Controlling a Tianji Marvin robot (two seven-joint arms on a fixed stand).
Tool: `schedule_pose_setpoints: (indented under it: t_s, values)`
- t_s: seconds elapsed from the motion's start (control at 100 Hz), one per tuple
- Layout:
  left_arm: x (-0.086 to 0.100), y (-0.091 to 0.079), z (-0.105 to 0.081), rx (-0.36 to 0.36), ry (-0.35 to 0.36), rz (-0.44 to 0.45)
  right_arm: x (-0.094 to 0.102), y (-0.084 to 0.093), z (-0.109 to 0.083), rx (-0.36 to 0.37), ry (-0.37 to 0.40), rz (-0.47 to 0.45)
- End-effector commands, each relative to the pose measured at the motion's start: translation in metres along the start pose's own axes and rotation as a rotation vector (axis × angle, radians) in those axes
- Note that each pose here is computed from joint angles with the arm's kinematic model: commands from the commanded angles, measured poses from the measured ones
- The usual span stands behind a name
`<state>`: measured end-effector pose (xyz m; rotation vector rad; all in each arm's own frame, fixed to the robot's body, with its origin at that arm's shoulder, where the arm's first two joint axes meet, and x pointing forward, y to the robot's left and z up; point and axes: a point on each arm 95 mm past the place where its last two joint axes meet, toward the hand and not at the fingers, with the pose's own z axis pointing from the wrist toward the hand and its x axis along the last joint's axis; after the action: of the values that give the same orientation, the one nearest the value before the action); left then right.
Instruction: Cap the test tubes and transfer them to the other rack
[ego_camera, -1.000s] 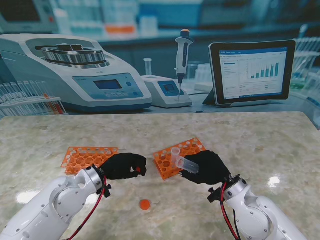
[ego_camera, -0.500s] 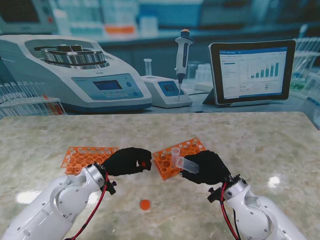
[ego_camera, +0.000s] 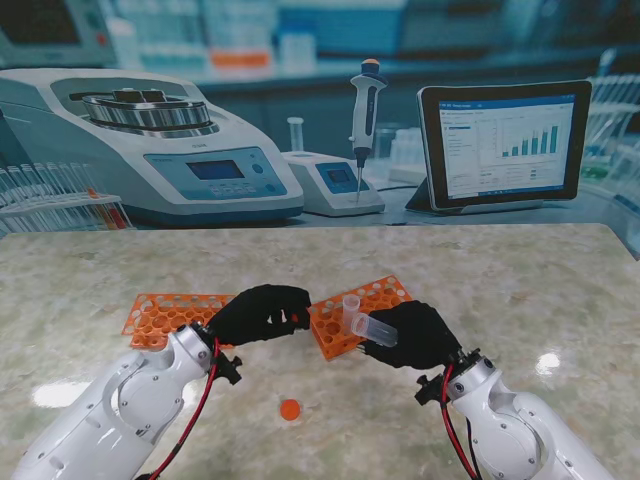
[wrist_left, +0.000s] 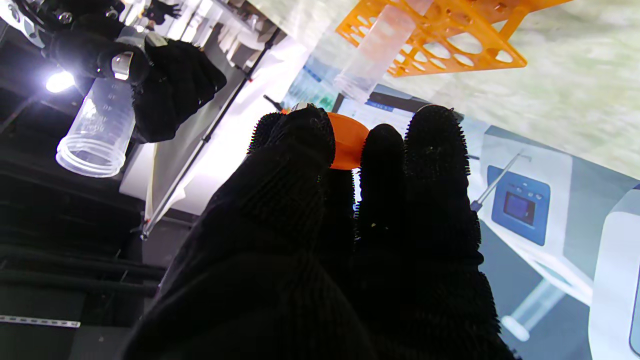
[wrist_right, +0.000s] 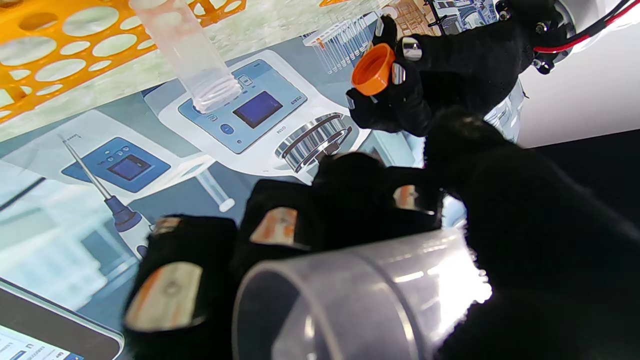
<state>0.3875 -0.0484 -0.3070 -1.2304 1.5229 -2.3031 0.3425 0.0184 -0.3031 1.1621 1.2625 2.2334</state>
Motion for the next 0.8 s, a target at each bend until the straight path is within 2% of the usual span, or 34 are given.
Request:
schedule_pose_setpoints:
  t_s: [0.0, 0.31, 0.6, 0.79]
  values:
    - [0.007, -0.003, 0.005, 0.019, 0.024, -0.011, 0.001, -0.003, -0.001, 0.007, -0.006, 0.007]
    - [0.021, -0.007, 0.015, 0.072, 0.074, -0.066, 0.001, -0.003, -0.001, 0.007, -0.006, 0.007]
    - [0.035, -0.012, 0.026, 0.091, 0.123, -0.081, 0.001, -0.003, -0.001, 0.006, -0.006, 0.007]
    - [0.044, -0.015, 0.031, 0.107, 0.153, -0.086, 0.002, -0.006, 0.003, 0.036, -0.001, 0.013]
